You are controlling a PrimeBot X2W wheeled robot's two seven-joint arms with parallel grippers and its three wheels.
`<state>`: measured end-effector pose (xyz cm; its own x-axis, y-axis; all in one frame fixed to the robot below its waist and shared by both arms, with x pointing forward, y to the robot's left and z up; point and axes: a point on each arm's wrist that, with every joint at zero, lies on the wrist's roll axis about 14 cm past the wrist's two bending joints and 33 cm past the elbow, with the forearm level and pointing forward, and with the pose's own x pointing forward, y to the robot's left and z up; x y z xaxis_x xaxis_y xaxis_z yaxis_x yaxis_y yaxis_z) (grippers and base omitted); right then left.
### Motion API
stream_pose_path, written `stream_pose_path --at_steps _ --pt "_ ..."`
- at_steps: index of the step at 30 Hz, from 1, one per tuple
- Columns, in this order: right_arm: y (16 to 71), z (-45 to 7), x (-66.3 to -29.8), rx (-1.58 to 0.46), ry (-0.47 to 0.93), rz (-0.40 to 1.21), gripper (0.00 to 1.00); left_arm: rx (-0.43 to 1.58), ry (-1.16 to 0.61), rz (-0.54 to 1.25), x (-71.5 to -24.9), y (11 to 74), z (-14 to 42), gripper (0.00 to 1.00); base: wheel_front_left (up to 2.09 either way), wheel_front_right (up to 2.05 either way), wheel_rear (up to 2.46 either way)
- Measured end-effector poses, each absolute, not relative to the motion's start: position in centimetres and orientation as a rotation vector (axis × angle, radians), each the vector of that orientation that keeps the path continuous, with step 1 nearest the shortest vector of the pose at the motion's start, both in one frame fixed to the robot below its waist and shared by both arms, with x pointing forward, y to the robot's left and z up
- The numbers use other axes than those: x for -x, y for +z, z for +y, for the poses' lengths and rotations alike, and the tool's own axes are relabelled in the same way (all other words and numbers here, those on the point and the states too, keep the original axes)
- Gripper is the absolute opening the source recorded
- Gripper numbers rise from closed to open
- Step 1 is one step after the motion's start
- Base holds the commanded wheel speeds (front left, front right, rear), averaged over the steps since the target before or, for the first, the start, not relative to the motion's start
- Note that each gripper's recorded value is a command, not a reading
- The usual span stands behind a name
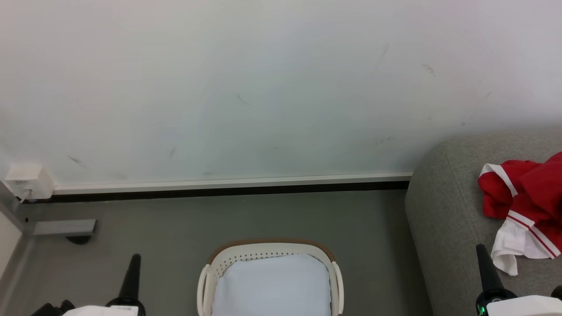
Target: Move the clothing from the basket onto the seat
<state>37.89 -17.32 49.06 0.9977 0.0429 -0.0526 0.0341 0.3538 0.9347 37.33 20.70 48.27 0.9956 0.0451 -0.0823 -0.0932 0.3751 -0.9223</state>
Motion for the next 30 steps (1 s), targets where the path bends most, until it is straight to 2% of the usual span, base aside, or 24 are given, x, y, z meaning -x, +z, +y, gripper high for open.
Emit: stream_pose_path --at_steps 30 --pt "50.0 -18.9 -38.5 -1.441 -0.006 0.036 0.0 1.431 0.041 0.021 -38.3 49.7 20.2 0.0 0.0 0.0 0.0"
